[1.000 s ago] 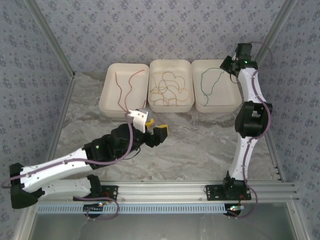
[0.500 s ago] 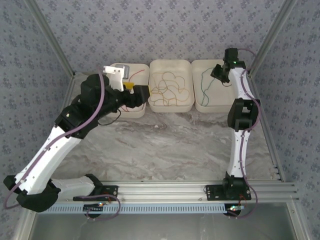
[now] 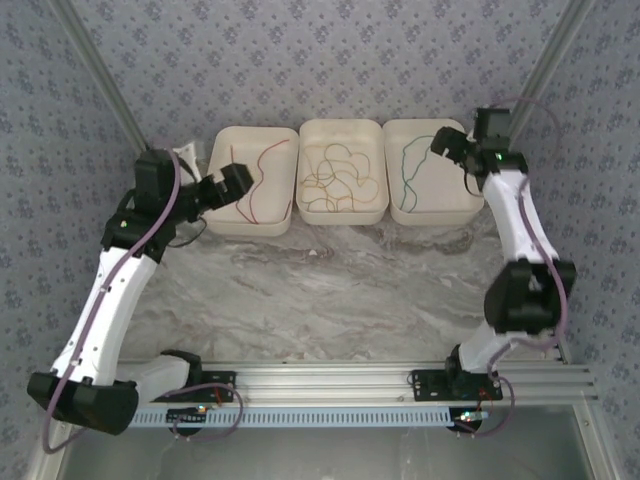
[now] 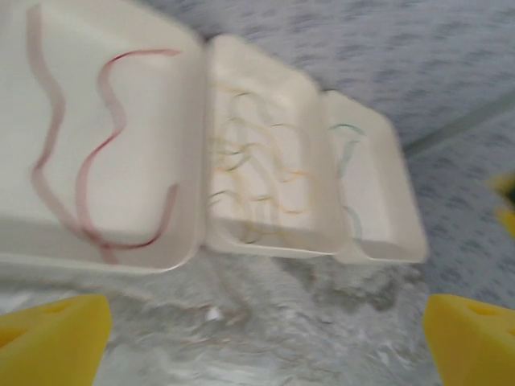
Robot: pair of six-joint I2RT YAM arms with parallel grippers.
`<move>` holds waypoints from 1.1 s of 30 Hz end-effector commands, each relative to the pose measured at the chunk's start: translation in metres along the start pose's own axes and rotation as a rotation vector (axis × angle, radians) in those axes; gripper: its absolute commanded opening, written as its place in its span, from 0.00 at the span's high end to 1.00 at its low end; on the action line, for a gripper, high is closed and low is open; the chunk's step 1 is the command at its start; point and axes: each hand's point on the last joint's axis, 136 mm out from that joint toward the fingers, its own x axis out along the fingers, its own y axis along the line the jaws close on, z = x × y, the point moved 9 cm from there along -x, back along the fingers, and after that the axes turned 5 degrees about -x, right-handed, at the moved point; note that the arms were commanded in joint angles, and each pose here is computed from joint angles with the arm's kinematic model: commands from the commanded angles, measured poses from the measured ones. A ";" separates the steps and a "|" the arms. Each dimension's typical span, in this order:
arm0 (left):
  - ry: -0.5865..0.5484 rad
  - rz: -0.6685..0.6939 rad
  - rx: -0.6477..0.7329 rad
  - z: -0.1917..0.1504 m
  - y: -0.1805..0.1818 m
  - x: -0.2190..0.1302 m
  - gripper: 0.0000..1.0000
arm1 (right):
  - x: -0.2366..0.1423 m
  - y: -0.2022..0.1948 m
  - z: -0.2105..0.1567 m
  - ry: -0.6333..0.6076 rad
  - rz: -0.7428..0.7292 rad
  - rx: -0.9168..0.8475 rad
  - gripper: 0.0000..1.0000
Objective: Untangle the cables
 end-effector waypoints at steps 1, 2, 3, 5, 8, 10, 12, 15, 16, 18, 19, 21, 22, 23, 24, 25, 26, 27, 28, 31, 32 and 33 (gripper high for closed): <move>-0.028 0.074 -0.090 -0.009 0.035 -0.002 0.01 | -0.044 -0.010 -0.025 -0.151 -0.073 -0.007 0.01; -0.049 0.135 -0.087 -0.012 0.047 -0.001 0.01 | -0.055 -0.013 -0.042 -0.167 -0.107 -0.028 0.01; -0.082 0.240 -0.088 -0.016 0.062 -0.001 0.01 | -0.073 -0.012 -0.053 -0.215 -0.139 -0.059 0.01; -0.141 0.414 -0.104 -0.024 0.086 -0.004 0.01 | -0.099 -0.014 -0.078 -0.288 -0.202 -0.111 0.01; -0.285 0.684 -0.163 -0.037 0.124 -0.010 0.01 | -0.120 -0.026 -0.112 -0.340 -0.215 -0.099 0.01; -0.339 0.772 -0.100 -0.049 0.147 -0.004 0.01 | -0.120 -0.035 -0.132 -0.344 -0.176 -0.102 0.01; -0.299 0.667 0.092 -0.059 0.153 0.013 0.01 | -0.109 -0.039 -0.155 -0.337 -0.106 -0.174 0.01; -0.338 0.619 0.250 -0.069 0.162 0.023 0.01 | -0.086 -0.045 -0.192 -0.325 -0.112 -0.304 0.01; -0.356 0.605 0.290 -0.072 0.165 0.028 0.01 | -0.079 -0.050 -0.203 -0.320 -0.133 -0.324 0.01; -0.412 0.554 0.341 -0.077 0.172 0.038 0.01 | -0.066 -0.057 -0.222 -0.298 -0.145 -0.336 0.01; -0.410 0.552 0.371 -0.076 0.171 0.038 0.01 | -0.061 -0.060 -0.228 -0.292 -0.150 -0.330 0.01; -0.439 0.573 0.403 -0.073 0.174 0.043 0.01 | -0.052 -0.062 -0.235 -0.301 -0.153 -0.331 0.01; -0.447 0.588 0.423 -0.072 0.177 0.047 0.01 | -0.048 -0.064 -0.238 -0.310 -0.154 -0.327 0.01; -0.455 0.601 0.428 -0.071 0.179 0.051 0.01 | -0.042 -0.065 -0.240 -0.298 -0.151 -0.325 0.01; -0.466 0.603 0.437 -0.070 0.182 0.056 0.01 | -0.036 -0.066 -0.238 -0.293 -0.156 -0.334 0.01; -0.477 0.610 0.444 -0.069 0.185 0.061 0.01 | -0.031 -0.066 -0.236 -0.267 -0.157 -0.338 0.01; -0.489 0.613 0.449 -0.069 0.187 0.066 0.01 | -0.027 -0.065 -0.234 -0.280 -0.155 -0.340 0.01; -0.499 0.622 0.450 -0.069 0.191 0.071 0.01 | -0.024 -0.065 -0.232 -0.310 -0.145 -0.330 0.01; -0.507 0.641 0.448 -0.069 0.196 0.076 0.01 | -0.020 -0.066 -0.231 -0.330 -0.136 -0.320 0.01; -0.501 0.656 0.482 -0.065 0.200 0.089 0.01 | -0.007 -0.063 -0.225 -0.332 -0.121 -0.366 0.01; -0.514 0.660 0.490 -0.062 0.201 0.093 0.01 | -0.002 -0.061 -0.223 -0.339 -0.109 -0.374 0.01; -0.514 0.658 0.499 -0.061 0.201 0.096 0.01 | 0.002 -0.060 -0.221 -0.345 -0.097 -0.386 0.01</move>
